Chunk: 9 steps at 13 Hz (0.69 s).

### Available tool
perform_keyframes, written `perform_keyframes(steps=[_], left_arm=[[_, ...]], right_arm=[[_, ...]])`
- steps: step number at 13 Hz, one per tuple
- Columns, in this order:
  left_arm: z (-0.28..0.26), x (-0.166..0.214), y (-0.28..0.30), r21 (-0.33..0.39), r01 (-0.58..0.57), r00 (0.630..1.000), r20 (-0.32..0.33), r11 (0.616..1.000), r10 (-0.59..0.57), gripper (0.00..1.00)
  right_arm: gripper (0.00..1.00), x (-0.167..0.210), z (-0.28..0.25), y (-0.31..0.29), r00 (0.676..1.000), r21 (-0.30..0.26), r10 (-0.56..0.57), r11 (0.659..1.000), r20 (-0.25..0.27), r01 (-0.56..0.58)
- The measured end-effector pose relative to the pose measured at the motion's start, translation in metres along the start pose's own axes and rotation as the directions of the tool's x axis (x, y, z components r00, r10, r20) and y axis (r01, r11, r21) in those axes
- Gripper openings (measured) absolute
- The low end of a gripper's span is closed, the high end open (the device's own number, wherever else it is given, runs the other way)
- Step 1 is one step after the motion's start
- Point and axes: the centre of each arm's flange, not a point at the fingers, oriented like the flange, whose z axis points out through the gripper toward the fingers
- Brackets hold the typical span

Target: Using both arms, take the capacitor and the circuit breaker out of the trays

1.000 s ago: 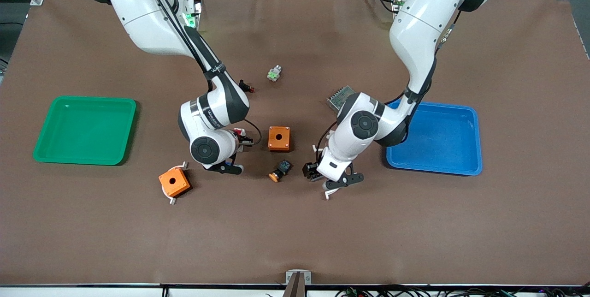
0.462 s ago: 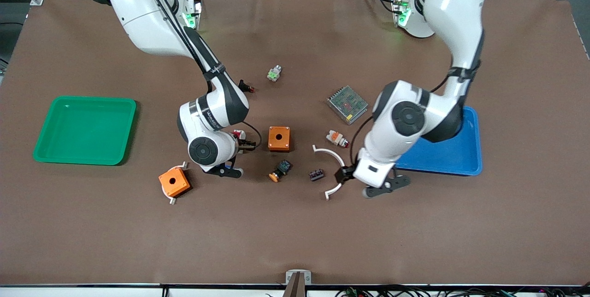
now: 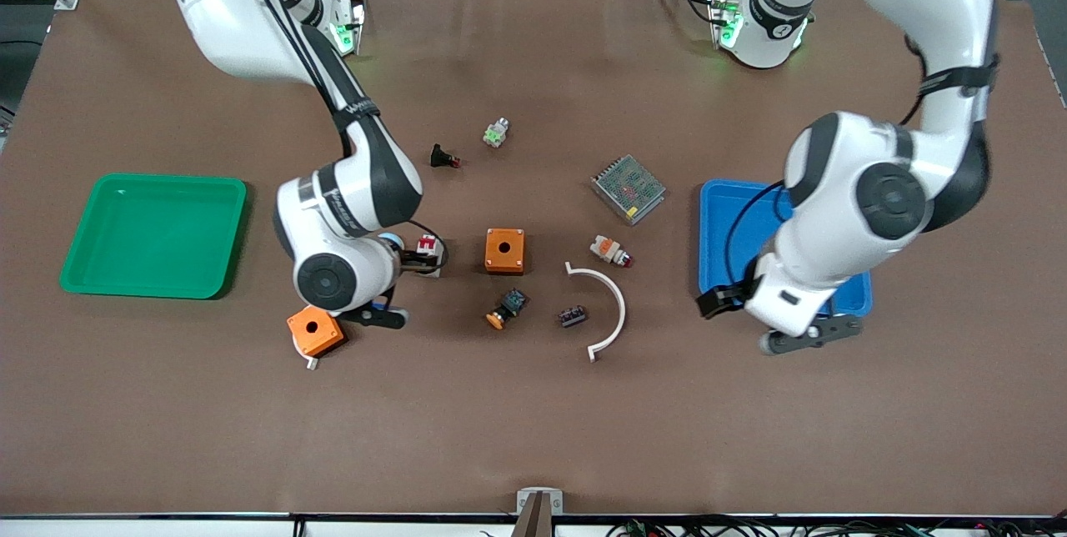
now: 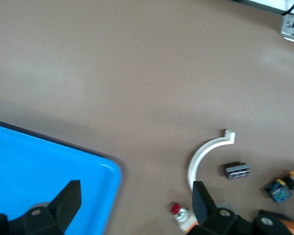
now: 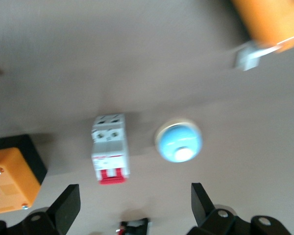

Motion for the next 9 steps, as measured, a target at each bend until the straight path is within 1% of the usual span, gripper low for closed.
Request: perform_keyframes(steps=[1,2,3,5,7,9], left_arm=[[-0.015,0.003,-0.019,0.013,-0.026,1.0,0.002,1.0,0.026,1.0],[-0.029,0.006,-0.037,0.045,-0.051,0.999,-0.002,0.998,0.051,1.0],[-0.041,0.006,-0.05,0.083,-0.07,0.997,-0.009,0.994,0.071,1.0],[-0.062,0.002,-0.063,0.137,-0.078,0.997,-0.012,0.987,0.081,1.0],[-0.083,-0.004,-0.08,0.18,-0.102,0.995,0.01,0.978,0.101,1.0],[-0.109,-0.008,-0.098,0.186,-0.155,0.988,0.012,0.97,0.155,1.0]], right_arm=[[1.0,-0.009,-0.027,0.014,0.999,-0.042,-0.009,0.999,-0.038,0.007],[1.0,-0.021,-0.055,0.029,0.997,-0.073,-0.036,0.997,-0.072,0.031],[1.0,-0.031,-0.081,0.05,0.993,-0.086,-0.07,0.994,-0.1,0.061],[1.0,-0.038,-0.119,0.121,0.986,-0.063,-0.11,0.993,-0.124,0.102],[1.0,-0.035,-0.133,0.207,0.984,-0.027,-0.127,0.992,-0.121,0.124],[1.0,-0.036,-0.135,0.276,0.979,-0.002,-0.163,0.986,-0.122,0.164]])
